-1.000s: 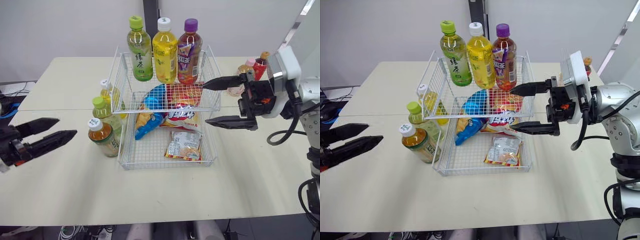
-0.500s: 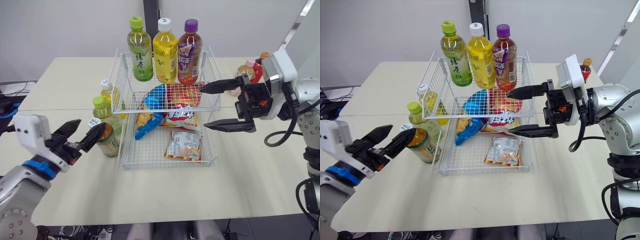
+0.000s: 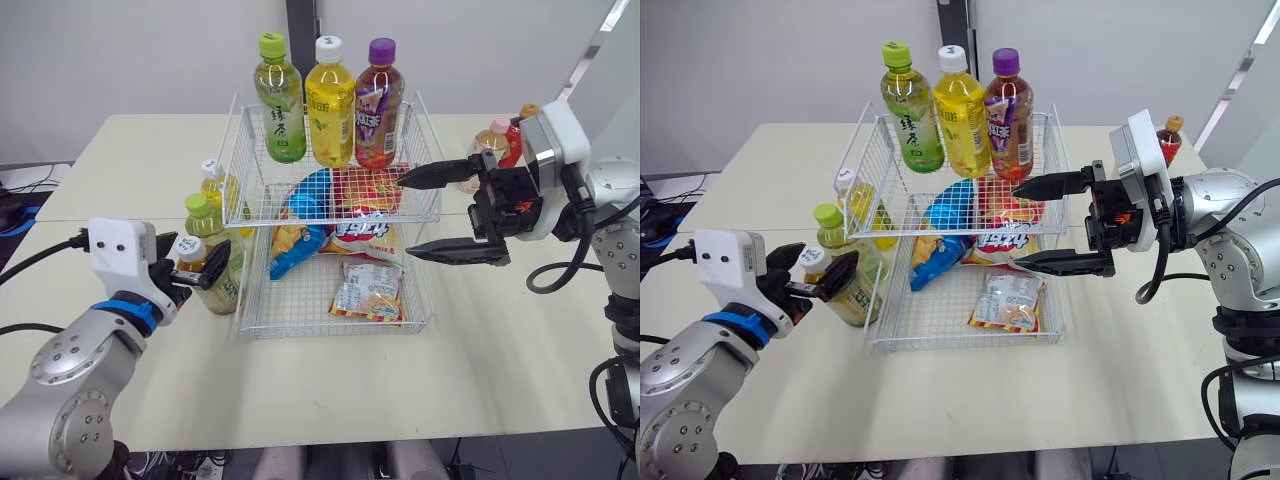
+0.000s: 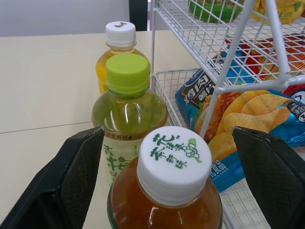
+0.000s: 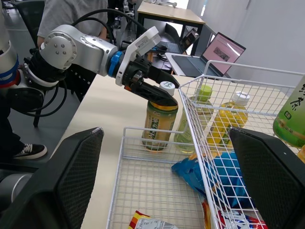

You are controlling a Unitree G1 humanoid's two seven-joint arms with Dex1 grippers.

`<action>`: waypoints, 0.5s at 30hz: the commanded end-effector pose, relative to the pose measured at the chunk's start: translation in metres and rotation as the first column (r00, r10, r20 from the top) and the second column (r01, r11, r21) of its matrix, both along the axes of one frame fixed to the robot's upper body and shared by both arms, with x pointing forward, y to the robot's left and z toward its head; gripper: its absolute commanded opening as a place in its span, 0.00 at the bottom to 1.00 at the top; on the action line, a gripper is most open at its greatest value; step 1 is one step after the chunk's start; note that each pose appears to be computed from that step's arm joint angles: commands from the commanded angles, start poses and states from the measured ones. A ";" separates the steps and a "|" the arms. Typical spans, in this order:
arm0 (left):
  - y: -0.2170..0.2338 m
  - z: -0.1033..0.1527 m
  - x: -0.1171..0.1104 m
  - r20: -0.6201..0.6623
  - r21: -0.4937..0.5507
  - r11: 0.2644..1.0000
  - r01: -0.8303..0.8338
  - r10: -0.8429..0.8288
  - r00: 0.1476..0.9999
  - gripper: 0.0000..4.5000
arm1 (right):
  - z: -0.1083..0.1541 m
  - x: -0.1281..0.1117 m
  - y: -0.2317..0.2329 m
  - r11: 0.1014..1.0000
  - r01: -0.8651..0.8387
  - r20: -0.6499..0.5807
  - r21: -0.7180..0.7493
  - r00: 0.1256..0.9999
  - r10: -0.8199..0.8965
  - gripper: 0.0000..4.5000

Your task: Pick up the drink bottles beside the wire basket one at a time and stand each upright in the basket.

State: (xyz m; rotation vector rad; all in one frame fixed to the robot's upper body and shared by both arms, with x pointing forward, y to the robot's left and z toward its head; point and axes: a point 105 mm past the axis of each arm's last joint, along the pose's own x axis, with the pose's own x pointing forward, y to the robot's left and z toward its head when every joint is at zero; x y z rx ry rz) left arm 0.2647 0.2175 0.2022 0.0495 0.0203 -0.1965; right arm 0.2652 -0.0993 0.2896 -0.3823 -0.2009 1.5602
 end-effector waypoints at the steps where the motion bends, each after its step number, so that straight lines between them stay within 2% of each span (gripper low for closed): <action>1: -0.002 0.008 0.001 0.046 0.031 0.999 -0.004 0.002 0.999 0.99 | 0.014 -0.007 0.001 1.000 -0.012 0.059 0.013 0.998 0.011 1.00; 2: -0.003 0.008 0.001 0.047 0.036 0.999 -0.002 0.000 0.999 0.99 | 0.014 -0.007 0.001 1.000 -0.010 0.059 0.014 0.998 0.010 1.00; 3: -0.003 0.007 0.001 0.045 0.039 0.999 -0.002 0.000 0.999 0.90 | 0.014 -0.007 0.001 1.000 -0.009 0.059 0.014 0.998 0.009 1.00; 4: -0.002 0.006 0.002 0.045 0.043 0.999 -0.006 0.004 0.999 0.86 | 0.014 -0.007 0.001 1.000 -0.009 0.059 0.014 0.998 0.008 1.00; 12: 0.000 -0.001 0.002 0.027 0.032 0.999 -0.019 0.019 0.999 0.31 | 0.015 -0.006 -0.001 1.000 -0.001 0.059 0.018 0.998 0.000 1.00; 15: -0.001 -0.002 0.001 0.030 0.030 0.999 -0.013 0.012 0.999 0.30 | 0.016 -0.005 -0.002 1.000 0.002 0.060 0.021 0.998 -0.003 1.00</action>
